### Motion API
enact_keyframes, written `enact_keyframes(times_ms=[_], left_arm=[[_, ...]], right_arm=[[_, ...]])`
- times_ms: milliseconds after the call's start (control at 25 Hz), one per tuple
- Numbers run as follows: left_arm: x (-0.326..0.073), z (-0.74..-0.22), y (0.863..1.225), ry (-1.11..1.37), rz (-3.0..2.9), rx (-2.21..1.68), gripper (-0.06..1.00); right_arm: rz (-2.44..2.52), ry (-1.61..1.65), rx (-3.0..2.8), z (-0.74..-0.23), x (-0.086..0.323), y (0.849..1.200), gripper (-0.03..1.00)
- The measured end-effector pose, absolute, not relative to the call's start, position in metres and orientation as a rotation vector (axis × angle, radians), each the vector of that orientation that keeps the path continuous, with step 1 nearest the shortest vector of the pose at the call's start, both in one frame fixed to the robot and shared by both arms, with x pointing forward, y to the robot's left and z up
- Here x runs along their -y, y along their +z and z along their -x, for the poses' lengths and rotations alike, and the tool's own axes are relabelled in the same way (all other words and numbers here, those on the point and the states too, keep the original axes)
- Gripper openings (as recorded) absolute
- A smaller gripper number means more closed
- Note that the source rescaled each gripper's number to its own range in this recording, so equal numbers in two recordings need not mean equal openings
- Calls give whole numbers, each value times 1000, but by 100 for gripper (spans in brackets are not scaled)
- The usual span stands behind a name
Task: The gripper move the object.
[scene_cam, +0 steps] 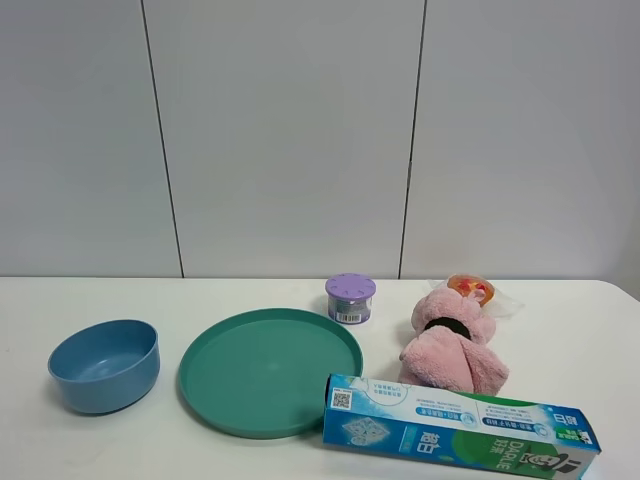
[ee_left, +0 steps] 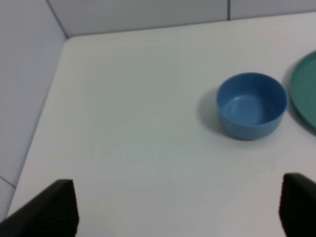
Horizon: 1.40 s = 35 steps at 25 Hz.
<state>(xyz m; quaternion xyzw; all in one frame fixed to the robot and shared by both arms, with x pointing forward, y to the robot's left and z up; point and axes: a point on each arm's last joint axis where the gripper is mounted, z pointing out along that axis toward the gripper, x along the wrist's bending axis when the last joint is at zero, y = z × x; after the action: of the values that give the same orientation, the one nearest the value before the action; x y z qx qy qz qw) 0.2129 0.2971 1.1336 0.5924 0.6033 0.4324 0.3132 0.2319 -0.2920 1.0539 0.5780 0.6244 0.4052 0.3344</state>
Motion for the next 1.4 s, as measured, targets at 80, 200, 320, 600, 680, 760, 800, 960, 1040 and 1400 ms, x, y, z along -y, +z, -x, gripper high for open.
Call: enact_keyframes(times_ms=[80,200,320,600,680,760,800,960,1040,1400], left_arm=[[-295,-203,1126,1172,-1533,-1572,100],[-293,-192,1113,1204,-1503,-1544,100],[-293,-193,1102,1182,-1505,-1556,100],[-293,-210,1074,1040,-1540,-1640,100],[-293,-217,1062,979,-1570,-1659,100],[-292,-220,1056,950,-1584,-1658,100],[-292,-221,1056,953,-1580,-1655,100],[-292,-223,1059,978,-1551,-1624,100],[-293,-228,1059,1006,-1524,-1601,100],[-294,-232,1055,1015,-1512,-1593,100]], right_arm=[[-1509,1058,-1630,-232,292,1054,100],[-1509,1058,-1630,-232,292,1054,100],[-1509,1058,-1630,-232,292,1054,100],[-1509,1058,-1630,-232,292,1054,100],[-1509,1058,-1630,-232,292,1054,100],[-1509,1058,-1630,-232,292,1054,100],[-1509,1058,-1630,-232,292,1054,100],[-1509,1058,-1630,-232,292,1054,100],[-1509,1058,-1630,-232,292,1054,100],[-1509,1058,-1630,-232,292,1054,100]])
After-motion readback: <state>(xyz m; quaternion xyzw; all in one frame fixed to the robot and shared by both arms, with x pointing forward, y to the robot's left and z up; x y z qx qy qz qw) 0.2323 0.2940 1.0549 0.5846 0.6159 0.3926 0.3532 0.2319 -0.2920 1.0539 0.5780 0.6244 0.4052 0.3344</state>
